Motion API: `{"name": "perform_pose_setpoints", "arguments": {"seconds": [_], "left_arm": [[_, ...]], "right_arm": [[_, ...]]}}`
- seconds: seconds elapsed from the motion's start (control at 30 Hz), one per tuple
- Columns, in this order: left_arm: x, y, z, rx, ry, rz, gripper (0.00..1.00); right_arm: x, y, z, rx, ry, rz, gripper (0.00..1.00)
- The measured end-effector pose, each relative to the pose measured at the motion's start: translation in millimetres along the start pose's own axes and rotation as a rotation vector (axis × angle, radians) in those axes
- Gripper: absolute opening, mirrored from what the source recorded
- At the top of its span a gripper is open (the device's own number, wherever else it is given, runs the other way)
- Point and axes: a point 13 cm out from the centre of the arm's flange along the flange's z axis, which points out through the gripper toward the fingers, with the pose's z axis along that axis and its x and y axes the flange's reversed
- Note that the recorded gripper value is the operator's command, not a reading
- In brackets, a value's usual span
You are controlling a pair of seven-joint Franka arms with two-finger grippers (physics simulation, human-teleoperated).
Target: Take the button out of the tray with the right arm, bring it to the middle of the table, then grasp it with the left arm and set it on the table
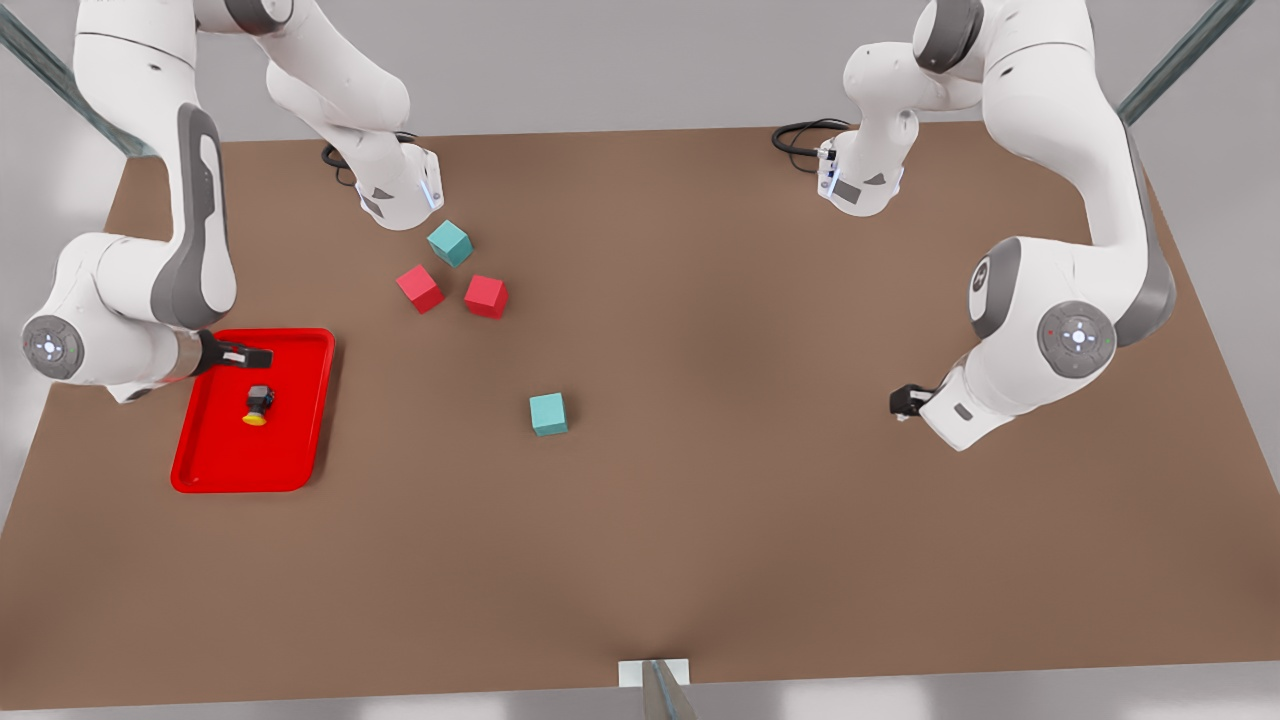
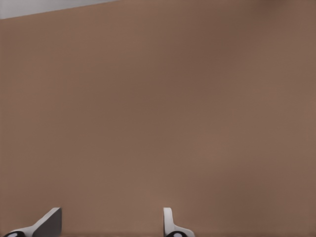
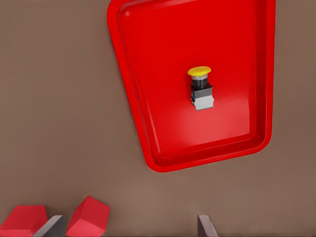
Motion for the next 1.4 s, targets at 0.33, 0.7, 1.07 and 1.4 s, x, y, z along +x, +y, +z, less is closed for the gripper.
{"name": "perform_pose_setpoints", "arguments": {"seconds": [0.33,0.7,1.07,1.4], "left_arm": [[-4,-6,10,-0.003,0.007,-0.015,1.0],[-5,-11,18,-0.004,0.015,-0.025,1.0],[-6,-17,26,-0.007,0.026,-0.024,1.0],[-20,-20,46,0.006,0.012,-0.03,1.0]], "right_arm": [[-45,-6,49,0.048,-0.069,-0.083,1.0],[-71,-91,140,0.014,-0.045,-0.117,1.0],[-69,-116,227,0.052,-0.079,-0.276,1.0],[-58,-107,258,0.019,-0.13,-0.34,1.0]]}}
